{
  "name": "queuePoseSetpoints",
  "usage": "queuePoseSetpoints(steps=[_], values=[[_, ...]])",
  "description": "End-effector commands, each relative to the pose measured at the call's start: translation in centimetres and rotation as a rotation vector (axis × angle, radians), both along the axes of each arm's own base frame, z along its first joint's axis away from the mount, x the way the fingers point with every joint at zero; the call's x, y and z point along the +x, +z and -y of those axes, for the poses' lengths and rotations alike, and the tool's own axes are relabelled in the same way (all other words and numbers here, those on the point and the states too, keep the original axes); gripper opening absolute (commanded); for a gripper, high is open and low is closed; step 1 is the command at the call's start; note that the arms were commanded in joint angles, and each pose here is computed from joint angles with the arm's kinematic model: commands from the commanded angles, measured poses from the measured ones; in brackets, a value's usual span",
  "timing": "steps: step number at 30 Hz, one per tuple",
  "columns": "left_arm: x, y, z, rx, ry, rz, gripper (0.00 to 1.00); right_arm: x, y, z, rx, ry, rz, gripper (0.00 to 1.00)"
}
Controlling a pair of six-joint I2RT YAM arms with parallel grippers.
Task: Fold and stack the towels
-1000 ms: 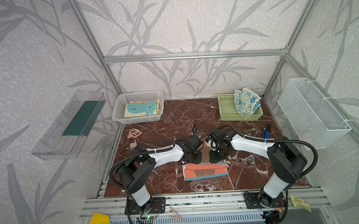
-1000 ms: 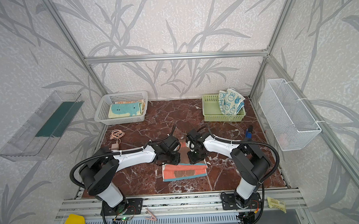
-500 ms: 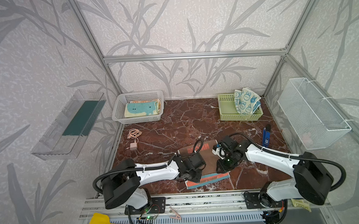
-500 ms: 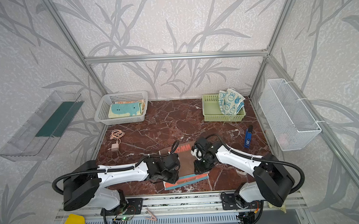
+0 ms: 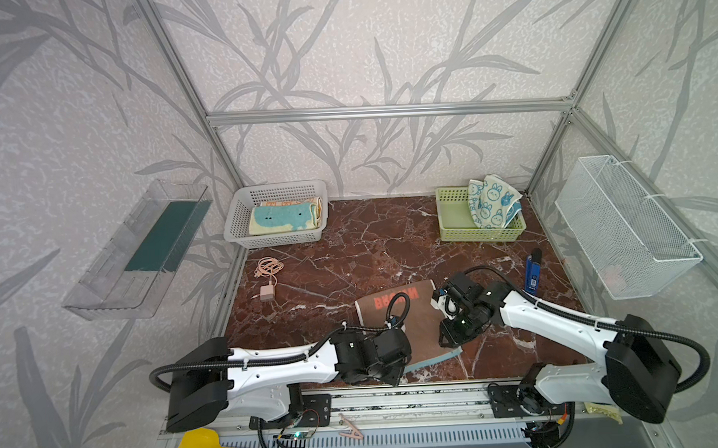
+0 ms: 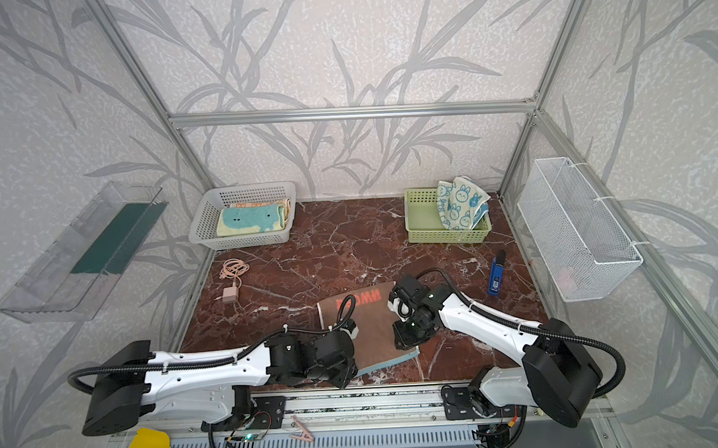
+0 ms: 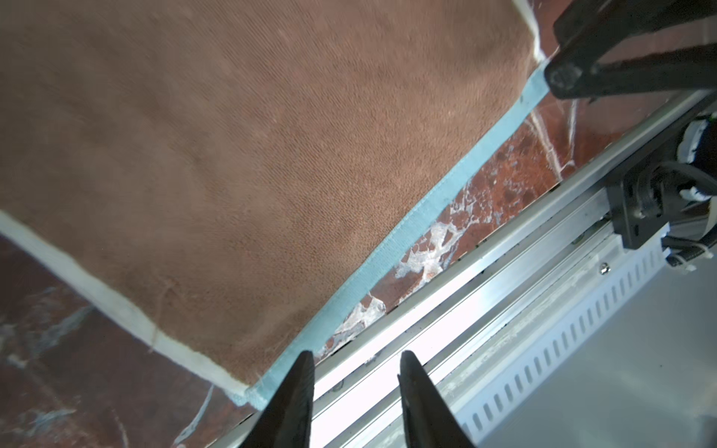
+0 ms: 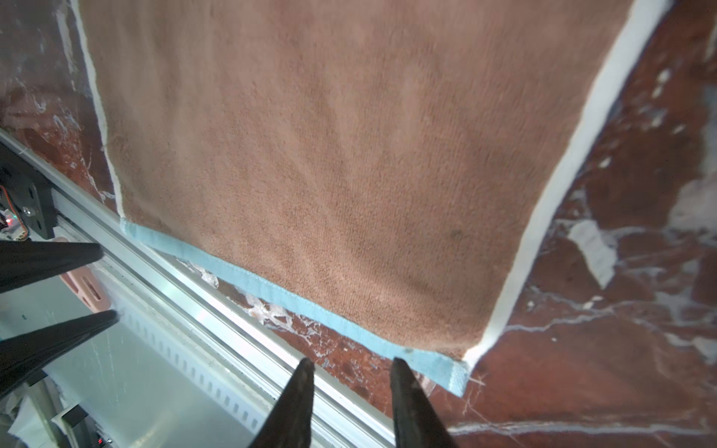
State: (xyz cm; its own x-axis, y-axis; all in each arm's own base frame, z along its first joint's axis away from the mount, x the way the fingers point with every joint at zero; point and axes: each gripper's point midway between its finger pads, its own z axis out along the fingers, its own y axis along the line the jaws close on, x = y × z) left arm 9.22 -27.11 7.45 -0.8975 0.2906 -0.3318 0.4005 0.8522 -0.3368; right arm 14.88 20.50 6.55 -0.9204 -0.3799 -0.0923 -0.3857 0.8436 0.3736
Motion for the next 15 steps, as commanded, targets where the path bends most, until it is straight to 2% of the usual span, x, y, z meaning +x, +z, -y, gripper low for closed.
queuePoseSetpoints(steps=[1,4,9,15], values=[[2.9,0.6,-3.6,0.041,0.147,0.089,0.44,2.8,0.4,0.3,-0.056,0.005,0.077,0.36],[6.2,0.9,-5.6,-0.026,0.264,0.057,0.47,6.3,0.9,-0.3,-0.032,-0.036,0.108,0.38],[12.3,1.8,-9.5,-0.046,0.396,0.13,0.56,12.2,1.7,-1.4,0.012,-0.09,0.168,0.38],[17.3,0.6,-10.5,-0.184,0.472,0.015,0.56,16.5,0.4,-0.5,0.004,-0.151,0.156,0.42]])
